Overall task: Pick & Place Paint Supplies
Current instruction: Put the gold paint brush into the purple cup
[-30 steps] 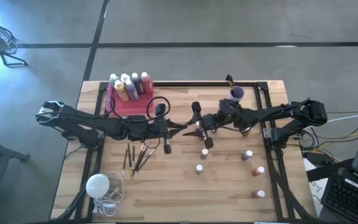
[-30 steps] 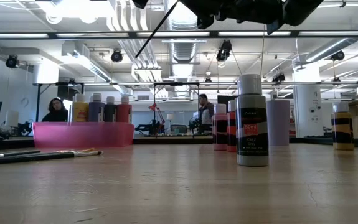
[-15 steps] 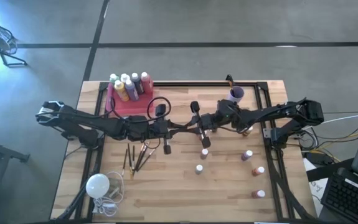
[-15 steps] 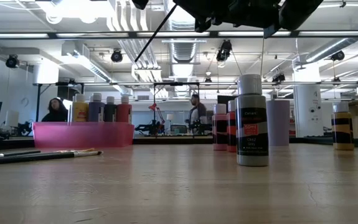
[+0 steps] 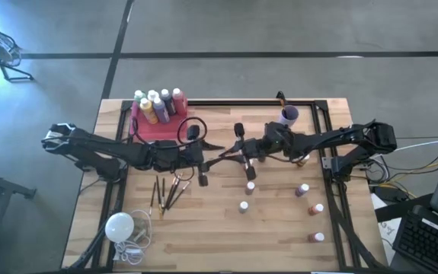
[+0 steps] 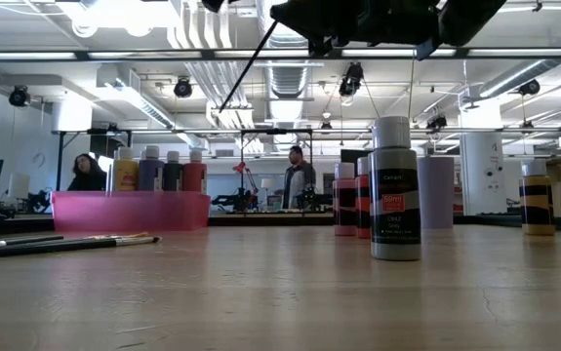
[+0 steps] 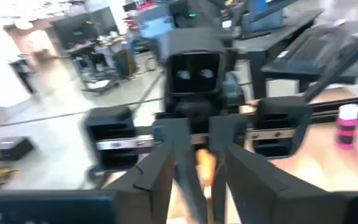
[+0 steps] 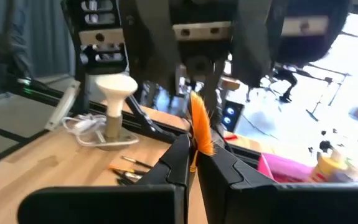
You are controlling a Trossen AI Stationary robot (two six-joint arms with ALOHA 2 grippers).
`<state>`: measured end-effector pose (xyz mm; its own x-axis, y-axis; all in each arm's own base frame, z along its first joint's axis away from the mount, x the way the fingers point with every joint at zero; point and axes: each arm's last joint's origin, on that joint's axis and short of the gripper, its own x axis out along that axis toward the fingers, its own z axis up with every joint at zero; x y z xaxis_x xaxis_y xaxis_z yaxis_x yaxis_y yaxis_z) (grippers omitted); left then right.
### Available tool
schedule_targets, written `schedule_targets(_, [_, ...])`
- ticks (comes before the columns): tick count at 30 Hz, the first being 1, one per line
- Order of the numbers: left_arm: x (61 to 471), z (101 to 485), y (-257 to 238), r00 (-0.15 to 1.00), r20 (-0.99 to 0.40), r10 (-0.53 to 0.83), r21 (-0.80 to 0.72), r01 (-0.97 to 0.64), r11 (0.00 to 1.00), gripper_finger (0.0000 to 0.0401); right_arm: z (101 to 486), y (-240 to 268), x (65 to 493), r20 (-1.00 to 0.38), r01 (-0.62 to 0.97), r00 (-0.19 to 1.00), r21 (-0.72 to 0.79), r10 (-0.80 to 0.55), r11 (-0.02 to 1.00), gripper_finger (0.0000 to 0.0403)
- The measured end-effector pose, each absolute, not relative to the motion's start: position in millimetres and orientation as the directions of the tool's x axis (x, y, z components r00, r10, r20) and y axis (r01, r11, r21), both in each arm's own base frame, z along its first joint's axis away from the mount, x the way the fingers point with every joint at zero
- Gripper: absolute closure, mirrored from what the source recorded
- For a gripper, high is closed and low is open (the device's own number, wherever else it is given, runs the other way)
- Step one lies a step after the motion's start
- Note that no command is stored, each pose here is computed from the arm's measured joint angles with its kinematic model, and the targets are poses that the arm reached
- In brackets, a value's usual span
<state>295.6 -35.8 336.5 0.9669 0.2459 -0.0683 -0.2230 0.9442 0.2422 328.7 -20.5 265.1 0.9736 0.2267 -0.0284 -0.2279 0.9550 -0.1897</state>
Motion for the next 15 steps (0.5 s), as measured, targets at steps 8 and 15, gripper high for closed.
schedule_targets(8, [272.7, 324.8, -25.7, 0.836, -0.263, 0.482, 0.368, -0.374, 0.851, 0.0232, 273.8, -24.4, 314.9, -0.113, -0.091, 0.991, -0.224, 0.067, 0.970, 0.0389])
schedule_targets(15, [264.7, 287.0, -23.9, 0.753, -0.410, 0.514, 0.351, -0.389, 0.851, 0.0231, 278.8, -29.5, 301.5, -0.189, 0.093, 0.970, -0.276, -0.149, 0.957, 0.0389])
